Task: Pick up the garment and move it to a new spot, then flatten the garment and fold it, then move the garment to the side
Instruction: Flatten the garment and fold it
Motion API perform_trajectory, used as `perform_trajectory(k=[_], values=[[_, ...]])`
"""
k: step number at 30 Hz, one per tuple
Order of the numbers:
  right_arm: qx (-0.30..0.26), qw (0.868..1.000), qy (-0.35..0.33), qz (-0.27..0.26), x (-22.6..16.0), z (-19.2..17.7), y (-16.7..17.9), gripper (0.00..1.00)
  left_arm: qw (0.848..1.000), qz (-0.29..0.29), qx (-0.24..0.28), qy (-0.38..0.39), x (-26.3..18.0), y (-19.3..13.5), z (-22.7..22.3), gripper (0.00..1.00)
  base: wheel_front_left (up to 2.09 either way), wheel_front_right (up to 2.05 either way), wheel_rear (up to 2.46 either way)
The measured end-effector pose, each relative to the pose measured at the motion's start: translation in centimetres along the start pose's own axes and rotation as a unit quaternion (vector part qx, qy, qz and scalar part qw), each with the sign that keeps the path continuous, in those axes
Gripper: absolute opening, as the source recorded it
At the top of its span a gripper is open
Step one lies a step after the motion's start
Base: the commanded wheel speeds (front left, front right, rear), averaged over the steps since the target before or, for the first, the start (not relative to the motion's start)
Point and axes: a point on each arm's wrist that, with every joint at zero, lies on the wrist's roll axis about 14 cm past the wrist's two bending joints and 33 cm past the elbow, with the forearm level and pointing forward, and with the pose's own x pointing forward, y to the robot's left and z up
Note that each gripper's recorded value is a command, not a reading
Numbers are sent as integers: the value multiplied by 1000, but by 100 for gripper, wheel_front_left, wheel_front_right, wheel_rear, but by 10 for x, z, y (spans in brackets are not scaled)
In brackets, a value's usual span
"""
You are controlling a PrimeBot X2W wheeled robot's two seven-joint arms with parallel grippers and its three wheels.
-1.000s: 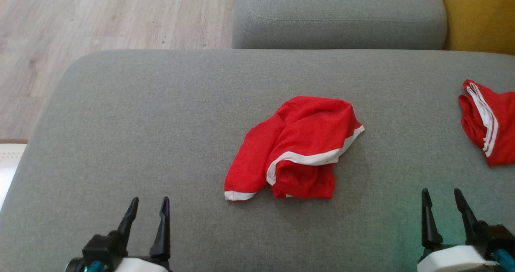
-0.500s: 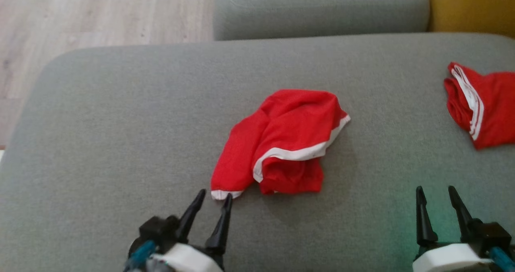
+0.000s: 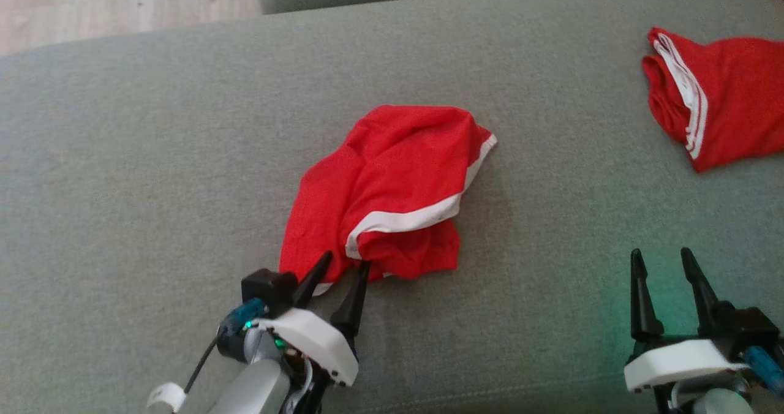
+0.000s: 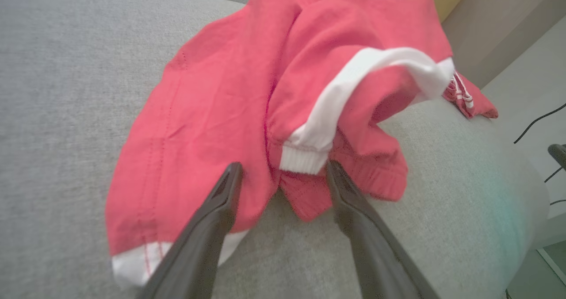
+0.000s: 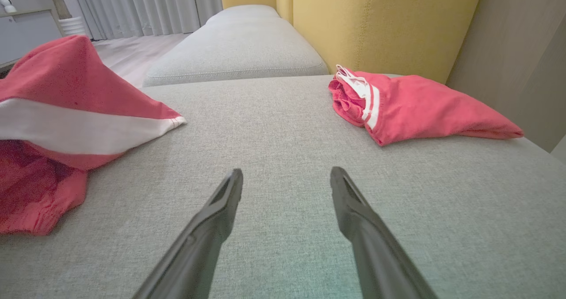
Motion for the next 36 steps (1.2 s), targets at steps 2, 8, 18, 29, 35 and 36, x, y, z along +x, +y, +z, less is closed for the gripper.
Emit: perform_trajectory(k=[2, 8, 18, 29, 35, 36], values=[[0, 1000, 1, -6, 1, -1, -4, 100, 1000, -4, -5, 4, 7, -1, 0, 100, 0, 0, 0], [0, 1000, 4, -18, -2, -2, -11, 100, 1000, -14, -14, 21, 17, -4, -7, 94, 0, 0, 0], [2, 1000, -10, -21, -5, 6, -13, 100, 998, -58, -19, -1, 24, -29, 13, 0, 0, 0, 0], [6, 999, -24, -22, -13, 13, -14, 100, 994, -75, 15, -74, 15, -27, 71, 0, 0, 0, 0], [12, 999, -30, -18, -19, 15, -11, 100, 991, -117, 32, -55, -6, -30, 107, 0, 0, 0, 0], [12, 999, -33, -17, -20, 16, -11, 100, 990, -129, 33, -51, -11, -34, 112, 0, 0, 0, 0]])
